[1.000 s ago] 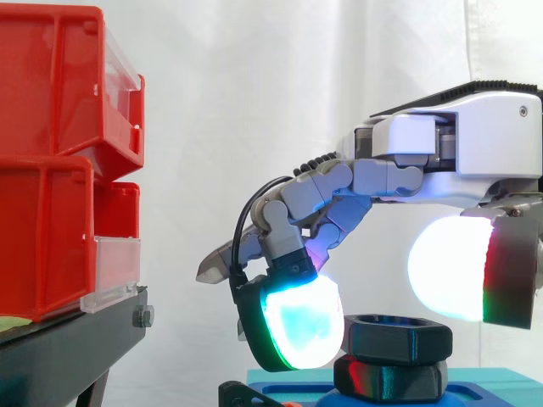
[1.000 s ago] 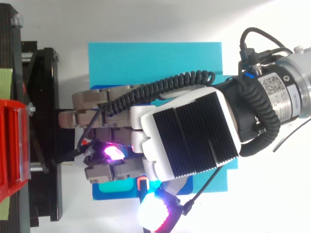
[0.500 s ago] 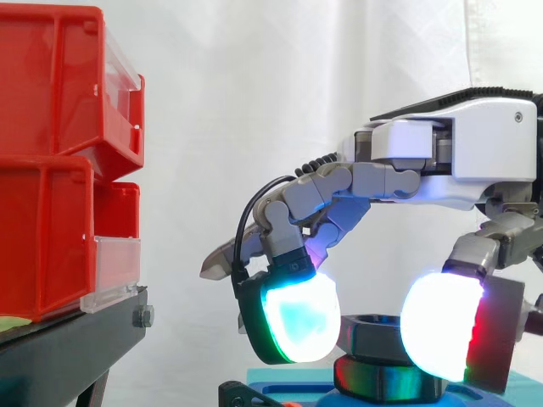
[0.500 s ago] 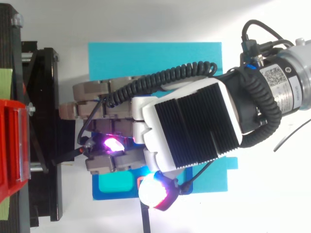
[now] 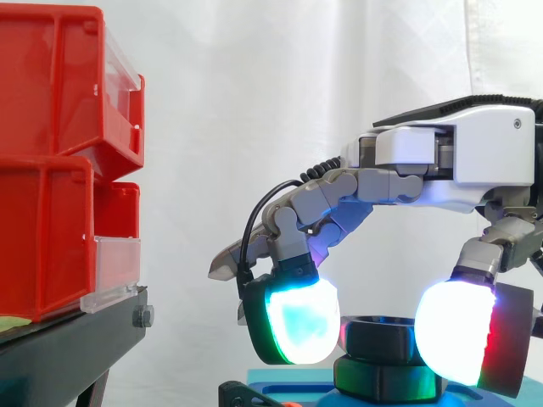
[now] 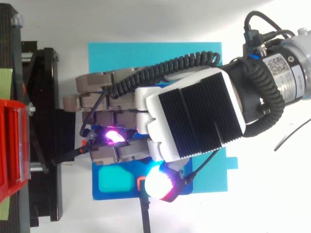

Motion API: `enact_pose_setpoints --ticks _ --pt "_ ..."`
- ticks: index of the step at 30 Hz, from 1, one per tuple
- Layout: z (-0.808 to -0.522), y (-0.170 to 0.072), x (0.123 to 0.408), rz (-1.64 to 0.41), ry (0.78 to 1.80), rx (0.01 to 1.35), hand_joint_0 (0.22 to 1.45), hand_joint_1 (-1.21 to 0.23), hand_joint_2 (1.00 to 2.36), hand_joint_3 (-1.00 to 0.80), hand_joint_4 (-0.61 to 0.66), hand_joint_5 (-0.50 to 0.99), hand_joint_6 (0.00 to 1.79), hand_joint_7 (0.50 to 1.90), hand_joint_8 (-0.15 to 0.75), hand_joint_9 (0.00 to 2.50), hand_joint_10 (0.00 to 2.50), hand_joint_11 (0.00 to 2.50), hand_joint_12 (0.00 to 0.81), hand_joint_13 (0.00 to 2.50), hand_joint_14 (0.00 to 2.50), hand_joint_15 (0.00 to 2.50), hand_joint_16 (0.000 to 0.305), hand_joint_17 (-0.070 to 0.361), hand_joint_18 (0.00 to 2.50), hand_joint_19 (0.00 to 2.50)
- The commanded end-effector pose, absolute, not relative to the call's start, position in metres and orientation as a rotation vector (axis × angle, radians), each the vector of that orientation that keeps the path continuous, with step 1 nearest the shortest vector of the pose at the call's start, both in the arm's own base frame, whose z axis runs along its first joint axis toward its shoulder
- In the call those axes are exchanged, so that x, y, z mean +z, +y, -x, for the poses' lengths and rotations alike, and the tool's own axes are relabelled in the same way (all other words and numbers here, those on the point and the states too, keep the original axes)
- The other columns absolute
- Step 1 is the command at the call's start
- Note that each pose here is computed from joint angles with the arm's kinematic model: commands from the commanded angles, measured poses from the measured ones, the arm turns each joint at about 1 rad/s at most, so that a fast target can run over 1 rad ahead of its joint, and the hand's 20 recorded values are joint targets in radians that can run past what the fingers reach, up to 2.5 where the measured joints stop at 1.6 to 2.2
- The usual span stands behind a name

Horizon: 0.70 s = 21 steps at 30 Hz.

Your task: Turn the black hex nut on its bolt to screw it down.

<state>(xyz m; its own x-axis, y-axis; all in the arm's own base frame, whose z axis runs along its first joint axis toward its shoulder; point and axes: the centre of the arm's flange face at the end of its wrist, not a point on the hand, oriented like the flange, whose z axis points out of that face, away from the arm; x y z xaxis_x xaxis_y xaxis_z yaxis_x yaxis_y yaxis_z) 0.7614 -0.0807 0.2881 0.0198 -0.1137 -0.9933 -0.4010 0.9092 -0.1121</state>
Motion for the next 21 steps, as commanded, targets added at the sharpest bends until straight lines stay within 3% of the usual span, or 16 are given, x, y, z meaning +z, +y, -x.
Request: enact_pose_setpoints --ticks 1,13,18,21 --pt "-0.7612 -0.0831 0.2883 0.418 1.546 0.231 0.35 -0.49 1.00 -0.50 0.30 -0.08 0.50 1.24 0.303 0.69 0.00 0.00 0.407 0.42 0.00 0.00 0.069 0.154 0.38 0.26" --pt "-0.7609 -0.0876 0.2885 0.414 1.543 0.227 0.32 -0.50 1.00 -0.50 0.32 -0.10 0.50 1.11 0.308 0.66 0.00 0.00 0.419 0.41 0.00 0.00 0.071 0.160 0.36 0.27" --pt "-0.7606 -0.0873 0.2884 0.416 1.544 0.230 0.30 -0.44 1.00 -0.50 0.33 -0.11 0.50 1.02 0.314 0.65 0.00 0.00 0.436 0.40 0.00 0.00 0.075 0.168 0.36 0.27" --pt "-0.7604 -0.0869 0.2884 0.420 1.544 0.234 0.29 -0.37 1.00 -0.50 0.33 -0.10 0.50 1.07 0.320 0.65 0.00 0.00 0.439 0.39 0.00 0.00 0.075 0.170 0.36 0.27"
